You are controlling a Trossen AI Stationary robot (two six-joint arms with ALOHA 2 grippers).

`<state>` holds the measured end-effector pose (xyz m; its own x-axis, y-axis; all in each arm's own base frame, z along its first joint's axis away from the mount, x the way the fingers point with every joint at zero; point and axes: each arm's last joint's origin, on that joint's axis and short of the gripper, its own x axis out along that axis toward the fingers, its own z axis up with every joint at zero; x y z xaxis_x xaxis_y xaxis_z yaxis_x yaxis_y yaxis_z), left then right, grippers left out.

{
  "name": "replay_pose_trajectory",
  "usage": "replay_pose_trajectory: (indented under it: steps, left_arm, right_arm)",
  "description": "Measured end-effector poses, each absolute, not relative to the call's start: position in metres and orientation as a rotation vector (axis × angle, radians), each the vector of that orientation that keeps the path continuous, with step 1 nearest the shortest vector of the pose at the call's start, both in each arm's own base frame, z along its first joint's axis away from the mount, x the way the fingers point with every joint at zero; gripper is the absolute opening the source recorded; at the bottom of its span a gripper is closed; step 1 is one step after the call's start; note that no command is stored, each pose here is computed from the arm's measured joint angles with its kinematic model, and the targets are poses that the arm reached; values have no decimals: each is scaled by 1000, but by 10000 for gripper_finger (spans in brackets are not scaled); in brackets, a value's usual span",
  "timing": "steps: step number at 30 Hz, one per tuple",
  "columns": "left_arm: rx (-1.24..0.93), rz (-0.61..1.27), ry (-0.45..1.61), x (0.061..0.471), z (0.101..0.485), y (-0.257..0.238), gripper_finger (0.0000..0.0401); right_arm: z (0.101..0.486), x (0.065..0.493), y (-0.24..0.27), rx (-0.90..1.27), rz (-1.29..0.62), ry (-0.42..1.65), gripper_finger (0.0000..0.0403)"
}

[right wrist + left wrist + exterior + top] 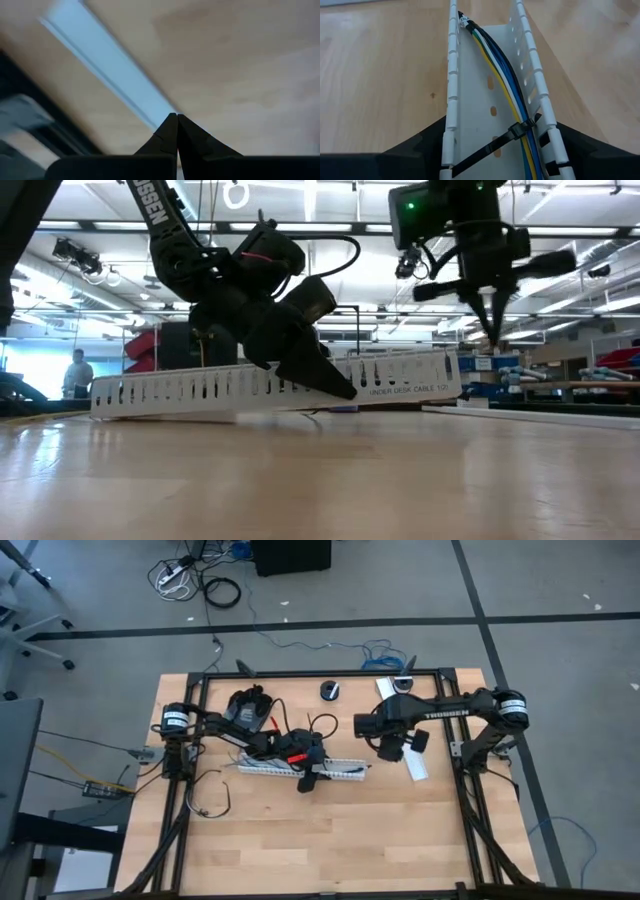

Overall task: Ziptie cables
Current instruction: Close the white cable duct

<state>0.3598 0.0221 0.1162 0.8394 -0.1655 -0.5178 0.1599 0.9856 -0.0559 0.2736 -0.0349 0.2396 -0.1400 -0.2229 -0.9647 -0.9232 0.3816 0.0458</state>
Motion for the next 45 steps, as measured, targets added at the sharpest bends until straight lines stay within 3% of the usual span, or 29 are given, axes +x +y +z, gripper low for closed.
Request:
replay_pose_trajectory:
  steps: [6, 13, 19, 24, 26, 31, 33, 39, 41, 45]
  left_arm:
    - [-10, -171, 547, 360, 116, 22, 243]
    - [-14, -172, 550, 360, 116, 22, 243]
    - [-30, -168, 552, 360, 116, 22, 243]
    - [-44, -139, 552, 360, 116, 22, 243]
    - [-53, -136, 551, 360, 116, 22, 243]
    - [-62, -130, 546, 360, 117, 22, 243]
    - [-67, -129, 546, 360, 117, 22, 243]
    - [-67, -128, 525, 361, 119, 22, 243]
    - [-67, -128, 522, 362, 119, 22, 243]
    - [-65, -129, 519, 362, 119, 22, 243]
  right_arm:
    - [230, 286, -40, -1130, 807, 1611, 3]
    - [215, 289, -40, -1194, 969, 1650, 2]
    - [236, 254, -46, -1191, 961, 1717, 2]
    - [227, 212, -52, -1075, 881, 1788, 2]
    - [216, 198, -53, -977, 753, 1809, 2]
    - [204, 191, -60, -650, -8, 1808, 2]
    - [209, 190, -63, -496, -106, 1768, 2]
    - [216, 185, -93, 321, -267, 1515, 1]
    - [214, 179, -107, 446, -339, 1459, 1]
    - [213, 174, -130, 500, -438, 1359, 2]
